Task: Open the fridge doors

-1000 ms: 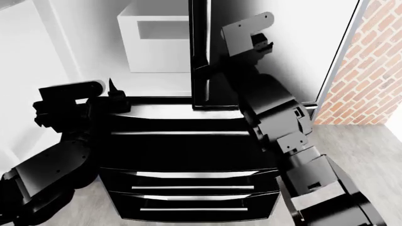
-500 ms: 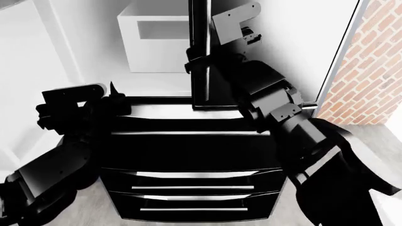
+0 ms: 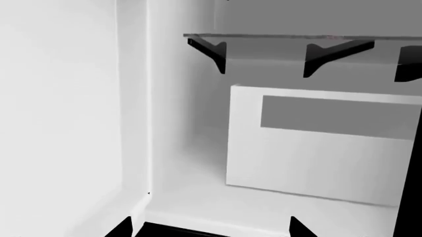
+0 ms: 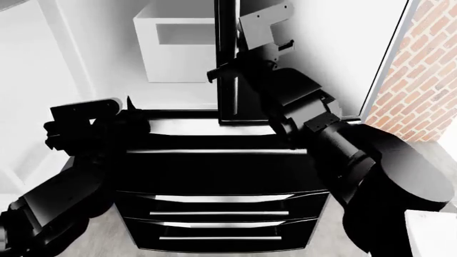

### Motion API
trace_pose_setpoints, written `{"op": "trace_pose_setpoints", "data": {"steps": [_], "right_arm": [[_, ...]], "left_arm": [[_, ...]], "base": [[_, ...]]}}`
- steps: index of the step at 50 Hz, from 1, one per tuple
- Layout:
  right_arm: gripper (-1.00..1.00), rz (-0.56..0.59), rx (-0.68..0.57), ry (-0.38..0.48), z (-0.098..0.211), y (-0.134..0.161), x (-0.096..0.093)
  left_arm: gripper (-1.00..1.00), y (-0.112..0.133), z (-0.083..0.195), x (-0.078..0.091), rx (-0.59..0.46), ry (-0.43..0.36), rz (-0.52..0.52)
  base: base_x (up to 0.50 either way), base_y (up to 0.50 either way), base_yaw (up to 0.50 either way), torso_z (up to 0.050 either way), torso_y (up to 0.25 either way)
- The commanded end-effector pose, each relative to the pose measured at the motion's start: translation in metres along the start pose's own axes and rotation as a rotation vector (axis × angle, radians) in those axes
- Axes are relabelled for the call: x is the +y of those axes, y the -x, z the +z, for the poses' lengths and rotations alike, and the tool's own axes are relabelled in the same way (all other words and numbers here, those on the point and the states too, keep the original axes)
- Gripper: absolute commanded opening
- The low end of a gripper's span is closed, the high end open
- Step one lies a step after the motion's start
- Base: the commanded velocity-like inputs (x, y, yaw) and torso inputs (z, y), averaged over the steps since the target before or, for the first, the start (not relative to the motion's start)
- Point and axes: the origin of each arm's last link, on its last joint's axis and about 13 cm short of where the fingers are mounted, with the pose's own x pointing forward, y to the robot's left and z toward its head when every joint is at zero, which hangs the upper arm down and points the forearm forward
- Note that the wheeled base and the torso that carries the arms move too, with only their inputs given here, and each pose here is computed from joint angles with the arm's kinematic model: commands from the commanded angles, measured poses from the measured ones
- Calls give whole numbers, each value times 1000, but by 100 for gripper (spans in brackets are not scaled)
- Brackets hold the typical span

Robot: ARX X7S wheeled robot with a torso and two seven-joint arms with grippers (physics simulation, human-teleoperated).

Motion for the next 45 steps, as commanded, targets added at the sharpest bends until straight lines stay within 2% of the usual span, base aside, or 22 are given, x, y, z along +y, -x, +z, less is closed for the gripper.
{"op": "trace_pose_setpoints", "data": {"steps": [1, 12, 17, 20, 28, 45], "right_arm": [[-100, -89, -55, 26, 6, 4, -11], [-100, -131, -193, 85, 33, 76, -5], [-100, -152, -219, 102, 36, 102, -5], [-100, -175, -241, 108, 36, 128, -6], [-100, -292, -305, 142, 39, 203, -13], [-100, -514, -418, 180, 44, 313, -26]], "left_arm": [[100, -7, 4, -5, -44, 22, -24], [100, -7, 4, -6, -50, 18, -15], [100, -6, 3, -6, -51, 15, -17], [100, -5, 3, -6, -50, 10, -15], [100, -2, 7, -7, -58, 2, -23], [100, 1, 6, -10, -56, -8, -34]], "base": [[0, 0, 0, 0, 0], [0, 0, -3, 0, 0], [0, 0, -4, 0, 2], [0, 0, -4, 0, 4], [0, 0, -4, 0, 4], [0, 0, -3, 1, 3]]}}
